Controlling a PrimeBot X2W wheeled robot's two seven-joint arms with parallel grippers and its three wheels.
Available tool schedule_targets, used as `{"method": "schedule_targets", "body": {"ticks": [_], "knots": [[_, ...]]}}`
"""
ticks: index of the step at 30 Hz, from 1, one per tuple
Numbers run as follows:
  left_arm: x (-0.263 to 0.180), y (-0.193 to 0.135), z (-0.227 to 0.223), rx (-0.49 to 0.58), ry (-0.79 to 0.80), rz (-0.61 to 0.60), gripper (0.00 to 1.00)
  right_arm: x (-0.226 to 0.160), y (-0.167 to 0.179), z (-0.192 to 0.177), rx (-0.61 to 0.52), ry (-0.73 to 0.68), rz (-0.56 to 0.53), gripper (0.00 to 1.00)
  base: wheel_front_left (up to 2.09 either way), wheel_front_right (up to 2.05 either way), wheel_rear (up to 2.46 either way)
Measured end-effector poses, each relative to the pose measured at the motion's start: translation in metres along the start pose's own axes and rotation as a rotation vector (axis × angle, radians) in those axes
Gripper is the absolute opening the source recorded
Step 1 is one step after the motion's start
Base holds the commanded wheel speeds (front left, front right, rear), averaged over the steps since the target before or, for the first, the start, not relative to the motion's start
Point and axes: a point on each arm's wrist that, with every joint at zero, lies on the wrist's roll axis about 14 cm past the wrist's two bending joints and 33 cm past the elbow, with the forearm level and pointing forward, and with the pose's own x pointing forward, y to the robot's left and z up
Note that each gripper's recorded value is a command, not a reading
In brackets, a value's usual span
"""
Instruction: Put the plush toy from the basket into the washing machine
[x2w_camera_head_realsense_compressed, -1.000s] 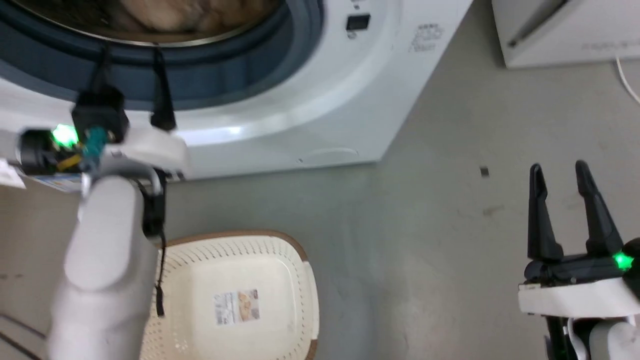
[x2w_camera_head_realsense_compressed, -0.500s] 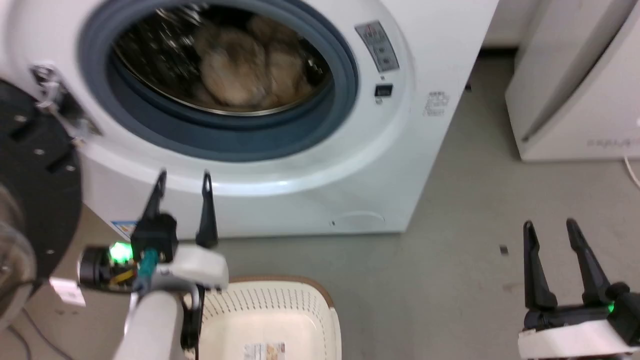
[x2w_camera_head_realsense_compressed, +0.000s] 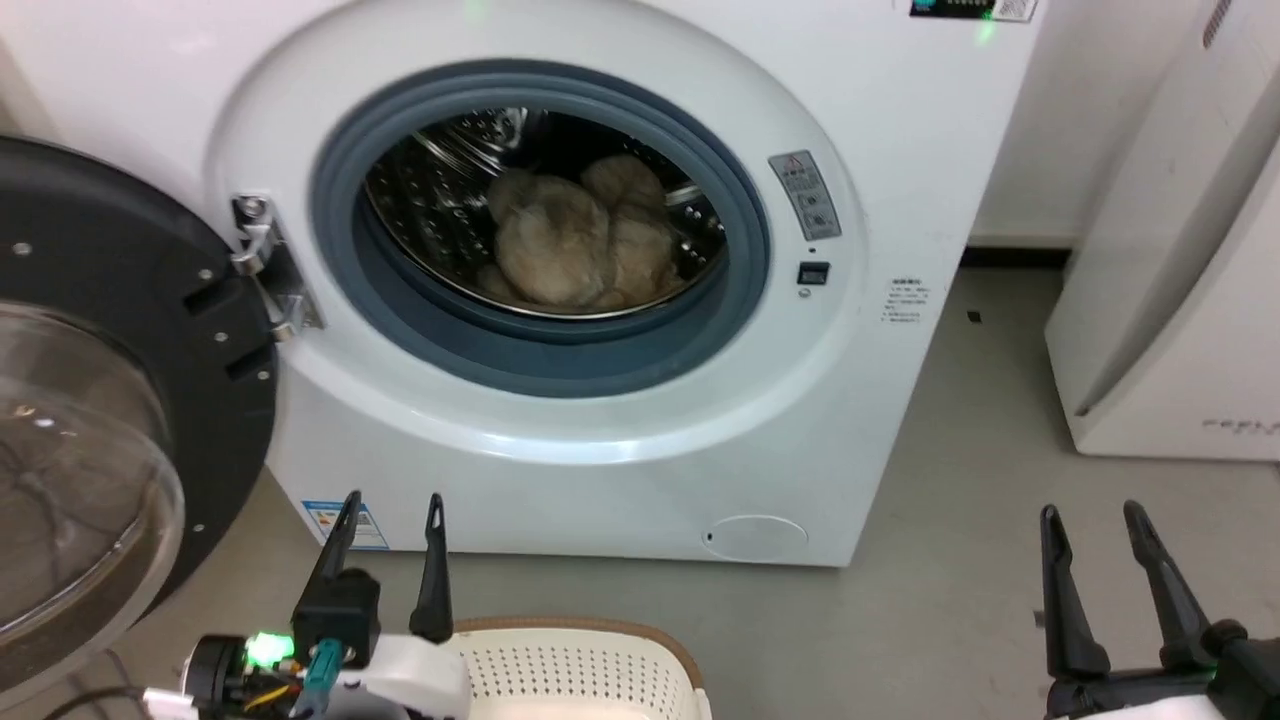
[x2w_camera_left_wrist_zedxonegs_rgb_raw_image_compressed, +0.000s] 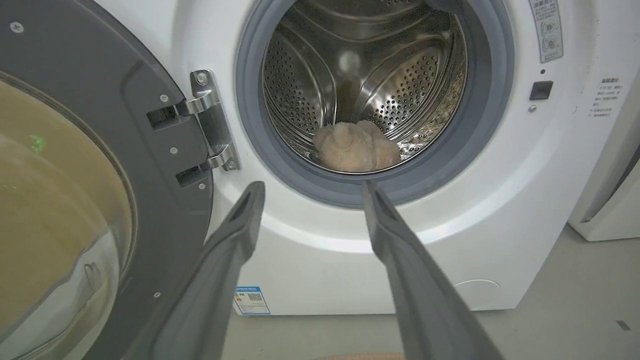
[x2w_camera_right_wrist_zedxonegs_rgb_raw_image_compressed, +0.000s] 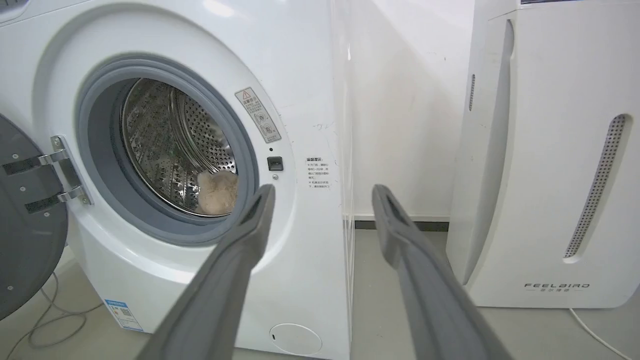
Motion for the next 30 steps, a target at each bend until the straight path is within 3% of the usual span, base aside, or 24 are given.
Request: {"method": "schedule_targets", "body": {"ticks": [11, 12, 30], "knots": [[-0.019, 0.012, 0.008, 0.004, -0.025, 0.048, 1.00, -0.014, 0.004, -0.006, 0.005, 0.028, 0.010, 1.00, 0.00, 0.00, 0.00], [-0.018, 0.012, 0.008, 0.003, -0.025, 0.048, 0.00, -0.014, 0.004, -0.007, 0.005, 0.029, 0.009, 0.00, 0.00, 0.00, 0.00], [-0.016, 0.010, 0.007, -0.005, -0.009, 0.036, 0.00, -0.014, 0.004, -0.011, 0.001, 0.059, 0.009, 0.00, 0.00, 0.00, 0.00]]}}
